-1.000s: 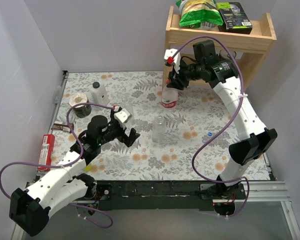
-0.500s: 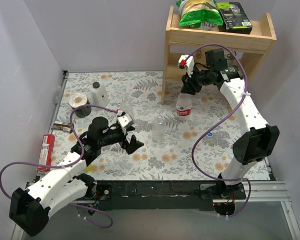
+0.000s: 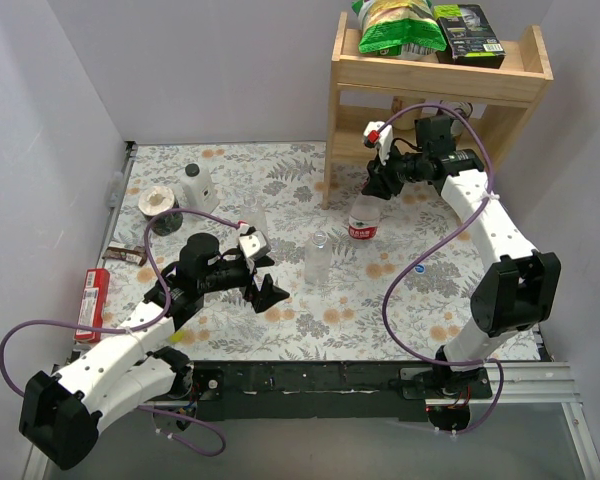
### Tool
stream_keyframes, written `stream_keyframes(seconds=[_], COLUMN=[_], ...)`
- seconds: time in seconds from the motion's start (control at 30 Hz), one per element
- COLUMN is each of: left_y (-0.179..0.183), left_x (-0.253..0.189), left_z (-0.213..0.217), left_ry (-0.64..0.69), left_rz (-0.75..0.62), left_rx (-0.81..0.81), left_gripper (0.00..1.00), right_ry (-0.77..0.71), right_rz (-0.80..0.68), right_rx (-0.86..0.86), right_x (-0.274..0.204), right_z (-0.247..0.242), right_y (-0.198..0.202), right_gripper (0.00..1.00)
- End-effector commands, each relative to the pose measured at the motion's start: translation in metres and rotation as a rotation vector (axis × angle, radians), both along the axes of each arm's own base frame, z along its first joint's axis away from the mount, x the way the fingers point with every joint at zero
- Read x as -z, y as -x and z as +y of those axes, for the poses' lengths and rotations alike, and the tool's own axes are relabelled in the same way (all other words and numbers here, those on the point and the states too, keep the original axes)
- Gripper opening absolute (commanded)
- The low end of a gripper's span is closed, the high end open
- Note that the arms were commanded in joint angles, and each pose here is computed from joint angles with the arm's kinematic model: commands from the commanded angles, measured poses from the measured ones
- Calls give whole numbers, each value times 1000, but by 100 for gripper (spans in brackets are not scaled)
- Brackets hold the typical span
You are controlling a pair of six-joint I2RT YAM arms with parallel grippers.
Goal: Screw on the bottle caps
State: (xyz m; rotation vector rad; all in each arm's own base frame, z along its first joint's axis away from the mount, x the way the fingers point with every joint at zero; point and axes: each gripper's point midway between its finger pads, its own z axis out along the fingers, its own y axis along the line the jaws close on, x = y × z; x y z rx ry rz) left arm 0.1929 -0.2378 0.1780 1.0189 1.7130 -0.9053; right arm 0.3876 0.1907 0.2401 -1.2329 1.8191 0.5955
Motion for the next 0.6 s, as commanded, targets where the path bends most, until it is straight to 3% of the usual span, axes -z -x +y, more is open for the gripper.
stream_keyframes(seconds=[0.0,0.1,0.27,0.57], left_y=[3,4,5,7], left_x=[-1,-1,1,0], left_z=[-1,-1,-2,-2], left_ry=[1,1,0,3], left_rz=[-6,-6,-4,-10], left_rx=[24,29,38,47], left_gripper=[98,98,98,98], right_ry=[-33,-27,-12,-7], right_rz=[-60,-62,-57,-56], right_rx=[-4,6,57,68], right_x=[-17,-17,-16,-15], right_z=[1,-1,-7,-8], right_y=[3,3,-2,-3], right_gripper=[3,8,30,38])
